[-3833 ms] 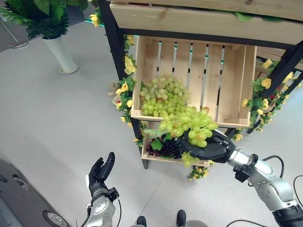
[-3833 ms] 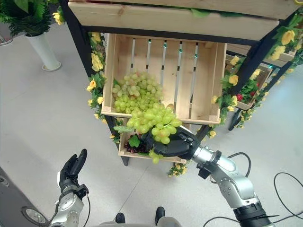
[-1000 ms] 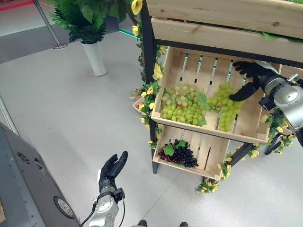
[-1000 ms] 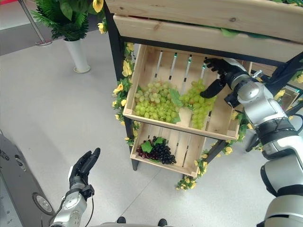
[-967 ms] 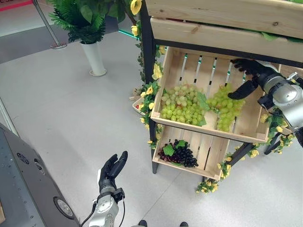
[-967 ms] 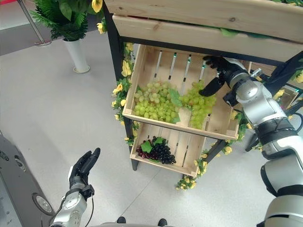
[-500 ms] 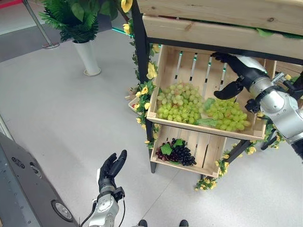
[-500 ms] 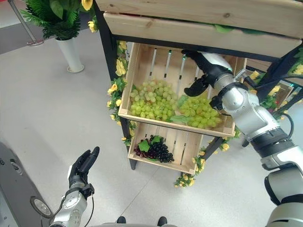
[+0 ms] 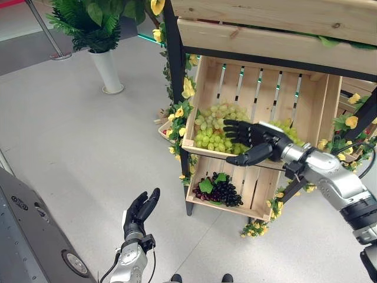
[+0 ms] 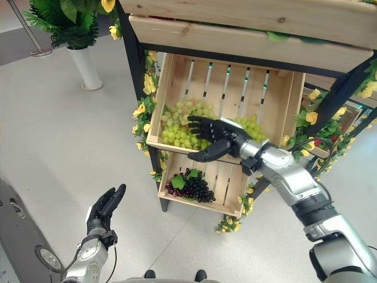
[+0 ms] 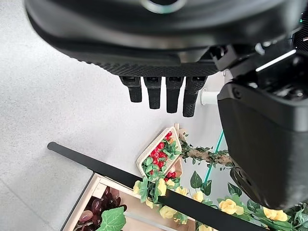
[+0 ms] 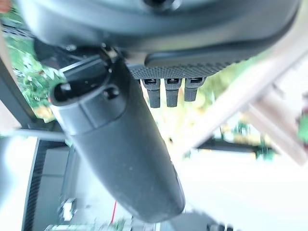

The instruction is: Pick up the fruits from the basket on one side to the basket on the other side

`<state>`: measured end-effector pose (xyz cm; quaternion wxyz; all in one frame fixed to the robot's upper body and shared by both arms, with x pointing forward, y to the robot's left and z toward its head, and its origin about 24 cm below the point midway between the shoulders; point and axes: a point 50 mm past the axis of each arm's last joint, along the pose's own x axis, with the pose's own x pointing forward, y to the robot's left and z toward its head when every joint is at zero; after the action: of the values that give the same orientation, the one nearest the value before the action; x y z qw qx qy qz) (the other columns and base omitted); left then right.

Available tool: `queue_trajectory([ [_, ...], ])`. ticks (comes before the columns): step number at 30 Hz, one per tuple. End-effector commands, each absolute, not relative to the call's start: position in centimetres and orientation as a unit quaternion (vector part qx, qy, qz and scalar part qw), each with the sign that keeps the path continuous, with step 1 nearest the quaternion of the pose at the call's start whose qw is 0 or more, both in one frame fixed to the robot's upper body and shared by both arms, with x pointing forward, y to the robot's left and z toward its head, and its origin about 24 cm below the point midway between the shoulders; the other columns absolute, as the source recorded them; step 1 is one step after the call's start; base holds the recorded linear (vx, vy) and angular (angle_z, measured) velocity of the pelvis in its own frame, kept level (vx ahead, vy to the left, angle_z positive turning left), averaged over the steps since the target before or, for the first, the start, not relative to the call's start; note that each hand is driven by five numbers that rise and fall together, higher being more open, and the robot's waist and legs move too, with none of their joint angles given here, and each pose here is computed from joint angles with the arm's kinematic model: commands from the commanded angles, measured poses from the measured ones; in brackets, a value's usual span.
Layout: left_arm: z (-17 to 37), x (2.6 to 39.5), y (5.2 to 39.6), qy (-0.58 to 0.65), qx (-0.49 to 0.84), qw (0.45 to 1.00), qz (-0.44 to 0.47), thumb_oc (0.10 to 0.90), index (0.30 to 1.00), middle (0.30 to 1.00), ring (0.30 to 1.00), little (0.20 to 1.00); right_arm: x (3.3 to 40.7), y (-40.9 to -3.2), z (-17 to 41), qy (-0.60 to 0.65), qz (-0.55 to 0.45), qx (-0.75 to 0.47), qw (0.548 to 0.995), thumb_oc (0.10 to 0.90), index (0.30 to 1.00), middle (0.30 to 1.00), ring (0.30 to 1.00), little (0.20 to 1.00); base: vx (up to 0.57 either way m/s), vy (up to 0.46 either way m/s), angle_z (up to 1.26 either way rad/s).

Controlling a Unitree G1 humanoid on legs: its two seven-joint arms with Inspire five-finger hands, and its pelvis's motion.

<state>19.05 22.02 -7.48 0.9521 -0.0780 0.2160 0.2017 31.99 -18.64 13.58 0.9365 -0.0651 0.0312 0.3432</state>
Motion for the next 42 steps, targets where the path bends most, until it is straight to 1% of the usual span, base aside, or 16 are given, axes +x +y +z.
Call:
queue_trajectory([
  [1,-4.2,22.3,22.6,0.123,-0.045,0.977,0.167,0.8,0.9,0.9,0.9,0.9,32.5,-18.2,21.3,-0.155,0.372,0.005,0.915,0.8,0.9,0.9,0.9,0.9,0.0,0.0,0.0],
  [10,-5.0,21.8,22.3,0.138,-0.05,0.975,0.167,0.8,0.9,0.9,0.9,0.9,30.2,-15.9,22.1,-0.251,0.396,0.074,0.88,0.8,0.9,0.9,0.9,0.9,0.0,0.0,0.0],
  [14,-5.2,21.7,22.2,0.14,-0.051,0.974,0.169,0.8,0.9,0.9,0.9,0.9,29.1,-14.8,21.6,-0.257,0.426,0.11,0.86,0.8,0.9,0.9,0.9,0.9,0.0,0.0,0.0],
  [18,-5.2,21.8,22.1,0.142,-0.051,0.974,0.17,0.8,0.9,0.9,0.9,0.9,28.1,-13.3,20.8,-0.24,0.479,0.159,0.829,0.8,0.9,0.9,0.9,0.9,0.0,0.0,0.0],
  [20,-5.3,21.9,22.1,0.143,-0.051,0.974,0.17,0.8,0.9,0.9,0.9,0.9,27.7,-12.4,19.7,-0.215,0.503,0.179,0.818,0.8,0.9,0.9,0.9,0.9,0.0,0.0,0.0],
  [21,-5.3,21.9,22.1,0.143,-0.051,0.974,0.17,0.8,0.9,0.9,0.9,0.9,27.7,-12.3,19.3,-0.21,0.502,0.173,0.821,0.8,0.9,0.9,0.9,0.9,0.0,0.0,0.0],
  [23,-5.4,21.8,22.0,0.146,-0.048,0.973,0.175,0.8,0.9,0.9,0.9,0.9,27.7,-12.2,17.8,-0.191,0.486,0.115,0.845,0.8,0.9,0.9,0.9,0.9,0.0,0.0,0.0],
  [26,-5.8,21.4,22.2,0.159,-0.046,0.968,0.187,0.8,0.9,0.9,0.9,0.9,27.2,-12.0,15.9,-0.146,0.498,0.151,0.841,0.8,0.9,0.9,0.9,0.9,0.0,0.0,0.0],
  [29,-6.9,20.7,22.2,0.186,-0.04,0.96,0.204,0.8,0.9,0.9,0.9,0.9,26.4,-11.2,11.7,-0.05,0.519,0.148,0.84,0.8,0.9,0.9,0.9,0.9,0.0,-0.037,-0.01],
  [33,-7.7,20.2,22.1,0.206,-0.031,0.956,0.206,0.8,0.9,0.9,0.9,0.9,25.6,-10.7,9.0,0.006,0.528,0.156,0.835,0.8,0.9,0.9,0.9,0.9,-0.01,-0.037,0.0],
  [35,-8.5,19.7,22.2,0.226,-0.009,0.953,0.203,0.8,0.9,0.9,0.9,0.9,25.0,-10.1,6.8,0.052,0.526,0.207,0.823,0.8,0.9,0.9,0.9,0.9,-0.01,-0.045,0.04],
  [37,-8.8,19.5,22.2,0.232,-0.002,0.951,0.203,0.8,0.9,0.9,0.9,0.9,24.6,-9.8,5.9,0.067,0.525,0.228,0.817,0.8,0.9,0.9,0.9,0.9,0.0,-0.013,0.02],
  [38,-9.3,19.1,22.1,0.246,0.009,0.948,0.204,0.8,0.9,0.9,0.9,0.9,24.0,-9.2,4.3,0.094,0.512,0.261,0.813,0.8,0.9,0.9,0.9,0.9,0.0,0.0,0.0],
  [39,-9.3,19.1,22.1,0.246,0.009,0.948,0.204,0.8,0.9,0.9,0.9,0.9,24.0,-9.2,4.3,0.094,0.512,0.261,0.813,0.8,0.9,0.9,0.9,0.9,0.0,0.0,0.0],
  [40,-10.2,18.4,22.0,0.273,0.011,0.94,0.205,0.8,0.9,0.9,0.9,0.9,23.3,-8.9,2.2,0.12,0.487,0.262,0.824,0.8,0.9,0.9,0.9,0.9,0.0,0.0,0.0],
  [42,-11.0,17.4,21.9,0.299,0.004,0.93,0.213,0.8,0.9,0.9,0.9,0.9,22.6,-8.8,0.6,0.14,0.47,0.267,0.83,0.8,0.9,0.9,0.9,0.9,0.04,-0.036,0.05],
])
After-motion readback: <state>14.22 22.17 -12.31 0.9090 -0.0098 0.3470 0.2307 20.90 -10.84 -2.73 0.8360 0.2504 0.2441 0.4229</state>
